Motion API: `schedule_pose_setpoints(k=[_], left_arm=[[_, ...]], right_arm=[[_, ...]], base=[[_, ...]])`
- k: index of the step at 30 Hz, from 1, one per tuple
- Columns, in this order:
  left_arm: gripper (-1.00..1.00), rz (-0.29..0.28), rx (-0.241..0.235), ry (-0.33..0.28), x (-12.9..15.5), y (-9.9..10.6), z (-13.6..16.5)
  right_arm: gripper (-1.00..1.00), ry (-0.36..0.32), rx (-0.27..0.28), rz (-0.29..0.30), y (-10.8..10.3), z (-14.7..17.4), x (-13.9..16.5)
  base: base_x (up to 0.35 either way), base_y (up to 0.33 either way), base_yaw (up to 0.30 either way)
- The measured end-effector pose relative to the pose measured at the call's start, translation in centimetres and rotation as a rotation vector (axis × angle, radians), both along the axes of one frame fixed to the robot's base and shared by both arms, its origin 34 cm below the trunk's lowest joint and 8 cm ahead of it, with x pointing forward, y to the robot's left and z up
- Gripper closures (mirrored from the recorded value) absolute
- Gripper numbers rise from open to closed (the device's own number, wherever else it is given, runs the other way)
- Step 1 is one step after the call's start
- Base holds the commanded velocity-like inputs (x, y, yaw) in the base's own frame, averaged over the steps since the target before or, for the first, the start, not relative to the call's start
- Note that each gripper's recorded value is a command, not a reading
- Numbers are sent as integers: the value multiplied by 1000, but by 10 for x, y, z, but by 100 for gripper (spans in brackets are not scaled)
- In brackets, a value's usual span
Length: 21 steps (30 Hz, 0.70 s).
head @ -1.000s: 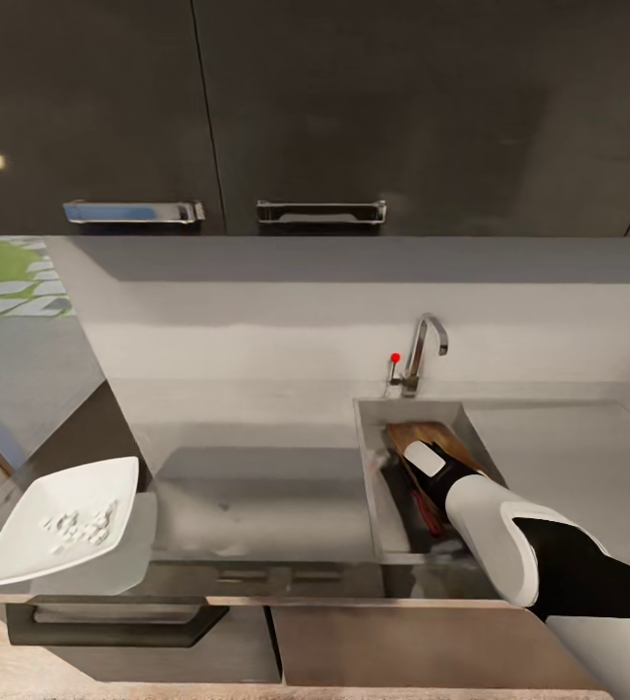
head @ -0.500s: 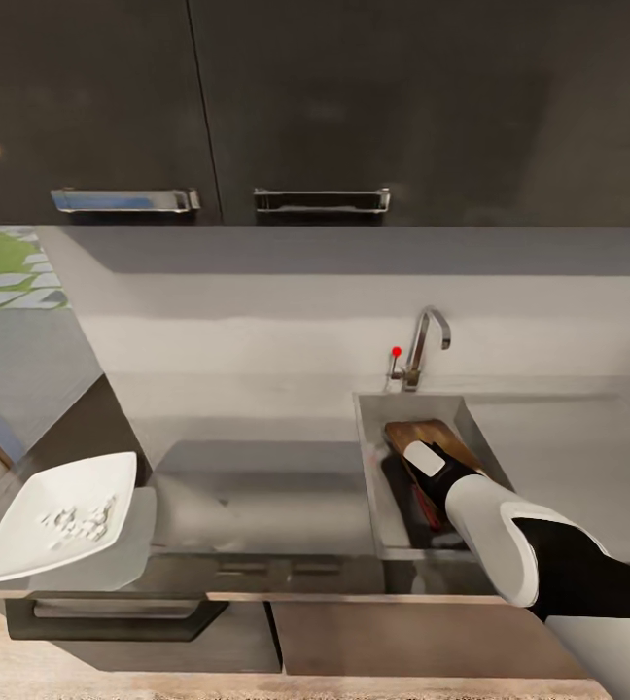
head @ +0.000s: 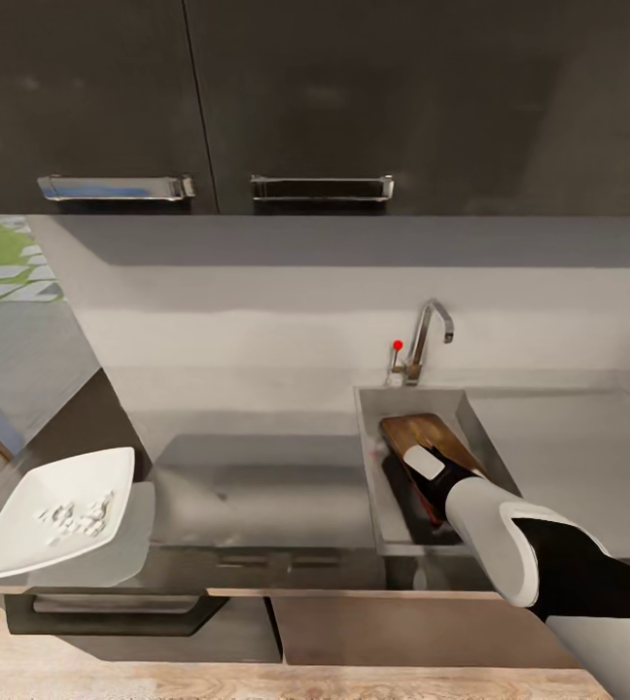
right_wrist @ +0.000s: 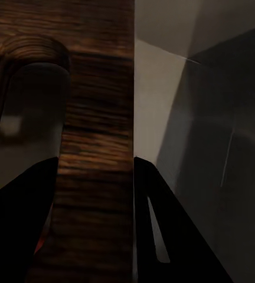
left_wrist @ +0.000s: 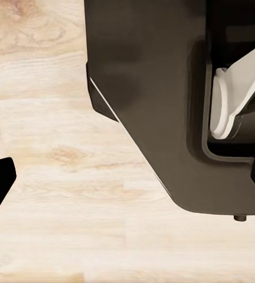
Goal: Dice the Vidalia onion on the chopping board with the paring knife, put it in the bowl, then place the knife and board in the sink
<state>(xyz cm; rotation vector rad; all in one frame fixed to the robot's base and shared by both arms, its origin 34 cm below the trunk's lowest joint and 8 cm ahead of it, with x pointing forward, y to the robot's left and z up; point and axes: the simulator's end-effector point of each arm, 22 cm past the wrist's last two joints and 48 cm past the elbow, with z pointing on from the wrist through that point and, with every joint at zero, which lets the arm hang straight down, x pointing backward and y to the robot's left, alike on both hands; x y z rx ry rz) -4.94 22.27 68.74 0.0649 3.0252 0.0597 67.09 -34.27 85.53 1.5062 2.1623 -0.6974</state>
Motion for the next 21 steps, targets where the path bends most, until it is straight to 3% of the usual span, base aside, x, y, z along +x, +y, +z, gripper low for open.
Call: schedule_pose_setpoints(k=[6,21], left_arm=[[-100,0,0,10,-3,0,2],[-100,0,0,27,-8,0,4]], right_arm=[[100,-15,16,41,4,-11,5],[100,-33,2,19,1,-19,5]], base=[[0,0,0],[0,0,0]])
